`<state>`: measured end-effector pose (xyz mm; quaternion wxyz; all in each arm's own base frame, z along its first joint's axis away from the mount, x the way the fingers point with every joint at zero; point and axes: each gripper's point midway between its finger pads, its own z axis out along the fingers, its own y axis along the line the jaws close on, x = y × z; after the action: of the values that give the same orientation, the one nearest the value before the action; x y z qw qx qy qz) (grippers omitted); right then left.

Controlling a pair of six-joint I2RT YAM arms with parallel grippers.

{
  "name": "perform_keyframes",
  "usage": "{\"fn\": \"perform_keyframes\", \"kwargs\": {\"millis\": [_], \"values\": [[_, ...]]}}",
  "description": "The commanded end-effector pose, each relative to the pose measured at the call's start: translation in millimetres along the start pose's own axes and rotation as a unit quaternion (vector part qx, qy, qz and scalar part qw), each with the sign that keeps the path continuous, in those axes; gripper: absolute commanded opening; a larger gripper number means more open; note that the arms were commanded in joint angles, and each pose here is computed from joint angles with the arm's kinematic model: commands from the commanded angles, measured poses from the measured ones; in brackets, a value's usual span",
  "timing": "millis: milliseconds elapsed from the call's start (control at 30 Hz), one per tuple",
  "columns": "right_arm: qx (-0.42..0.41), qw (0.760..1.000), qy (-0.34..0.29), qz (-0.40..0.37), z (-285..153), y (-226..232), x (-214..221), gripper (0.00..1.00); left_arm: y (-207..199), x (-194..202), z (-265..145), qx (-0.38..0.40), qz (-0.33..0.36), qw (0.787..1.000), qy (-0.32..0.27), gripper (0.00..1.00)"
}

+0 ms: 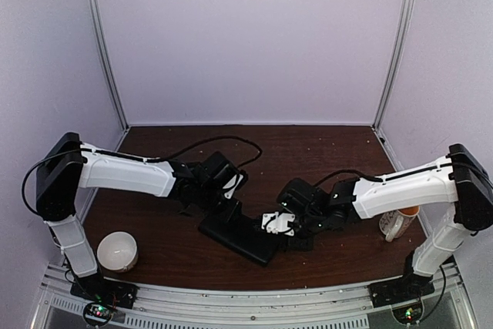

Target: Sort the hair-cutting tools

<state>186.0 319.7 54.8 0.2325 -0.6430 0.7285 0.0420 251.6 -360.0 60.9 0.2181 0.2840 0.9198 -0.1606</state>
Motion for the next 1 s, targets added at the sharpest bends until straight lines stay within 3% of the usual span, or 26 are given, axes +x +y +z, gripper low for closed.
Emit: {"fn": "perform_keyframes", "kwargs": {"millis": [0, 233, 567, 800, 967], "values": [[-0.039, 0.999, -0.007, 0.021, -6, 10, 8, 0.52, 2, 17, 6, 0.005, -0.02, 1.0, 0.022, 0.39], [-0.094, 0.995, 0.011, 0.042, 10, 22, 8, 0.51, 4, 33, 24, 0.002, -0.022, 0.998, 0.052, 0.37], [-0.086, 0.993, 0.02, 0.078, 23, 12, 6, 0.4, 6, 43, 36, 0.002, -0.013, 0.998, 0.068, 0.36], [-0.075, 0.992, 0.025, 0.102, 22, -3, 10, 0.17, 7, 45, 41, 0.002, -0.007, 0.997, 0.072, 0.35], [-0.062, 0.993, 0.019, 0.095, 17, -8, 12, 0.07, 6, 46, 42, 0.005, -0.001, 0.997, 0.072, 0.35]]}}
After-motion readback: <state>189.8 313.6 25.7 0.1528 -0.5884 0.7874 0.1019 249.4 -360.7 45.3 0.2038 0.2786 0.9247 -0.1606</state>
